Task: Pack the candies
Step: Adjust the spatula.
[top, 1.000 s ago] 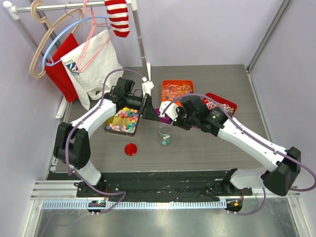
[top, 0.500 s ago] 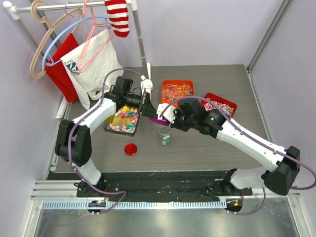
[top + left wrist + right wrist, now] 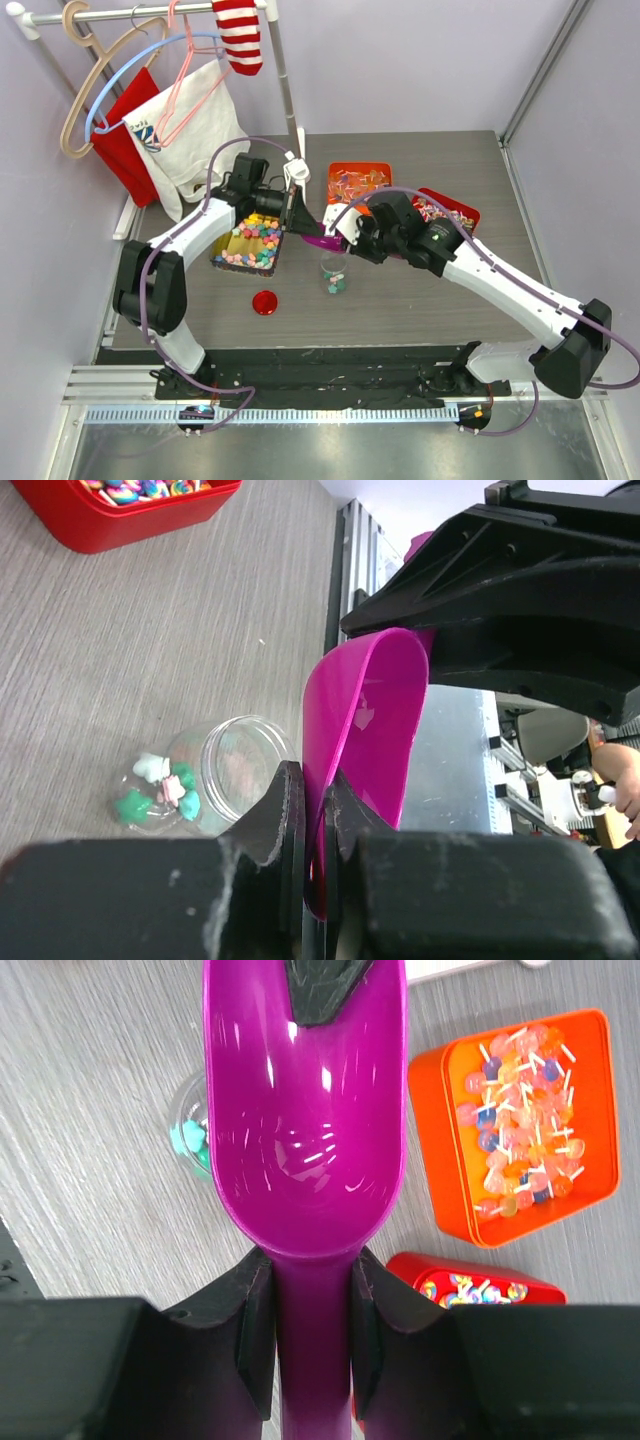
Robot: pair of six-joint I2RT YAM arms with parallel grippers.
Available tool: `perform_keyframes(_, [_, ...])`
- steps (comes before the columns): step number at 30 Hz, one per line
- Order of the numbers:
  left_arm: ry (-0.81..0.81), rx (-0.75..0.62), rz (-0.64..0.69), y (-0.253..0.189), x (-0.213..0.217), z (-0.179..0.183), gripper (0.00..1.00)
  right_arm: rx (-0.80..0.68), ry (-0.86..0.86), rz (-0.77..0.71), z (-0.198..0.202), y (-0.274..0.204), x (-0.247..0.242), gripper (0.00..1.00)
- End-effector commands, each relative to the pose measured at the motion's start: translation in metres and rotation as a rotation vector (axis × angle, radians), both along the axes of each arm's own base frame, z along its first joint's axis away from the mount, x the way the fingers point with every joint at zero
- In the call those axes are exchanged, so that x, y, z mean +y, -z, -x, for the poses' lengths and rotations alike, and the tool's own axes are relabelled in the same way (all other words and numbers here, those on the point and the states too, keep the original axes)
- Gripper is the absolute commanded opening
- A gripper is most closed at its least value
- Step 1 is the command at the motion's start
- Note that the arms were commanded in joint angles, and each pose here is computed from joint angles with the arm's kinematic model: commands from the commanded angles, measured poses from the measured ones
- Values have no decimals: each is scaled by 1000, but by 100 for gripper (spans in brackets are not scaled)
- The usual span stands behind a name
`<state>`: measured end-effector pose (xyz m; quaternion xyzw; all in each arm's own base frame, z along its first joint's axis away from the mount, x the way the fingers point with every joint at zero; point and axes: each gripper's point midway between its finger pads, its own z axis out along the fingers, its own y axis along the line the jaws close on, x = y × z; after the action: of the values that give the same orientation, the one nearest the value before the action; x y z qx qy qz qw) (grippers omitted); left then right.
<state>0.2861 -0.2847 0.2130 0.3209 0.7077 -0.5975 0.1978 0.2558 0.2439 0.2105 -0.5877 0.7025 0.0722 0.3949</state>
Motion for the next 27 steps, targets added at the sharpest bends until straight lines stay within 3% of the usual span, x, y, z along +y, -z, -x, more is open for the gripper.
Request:
perform_keyframes(1, [-19, 12, 25, -7, 3, -8, 0, -46, -37, -161, 3, -43, 6, 34])
perform_keyframes(9, [-27, 3, 15, -6, 4, -7, 0, -13, -71, -192, 6, -40, 8, 41])
perform_keyframes(27, [-24, 7, 15, -4, 5, -6, 0, 56, -104, -204, -4, -25, 29, 41])
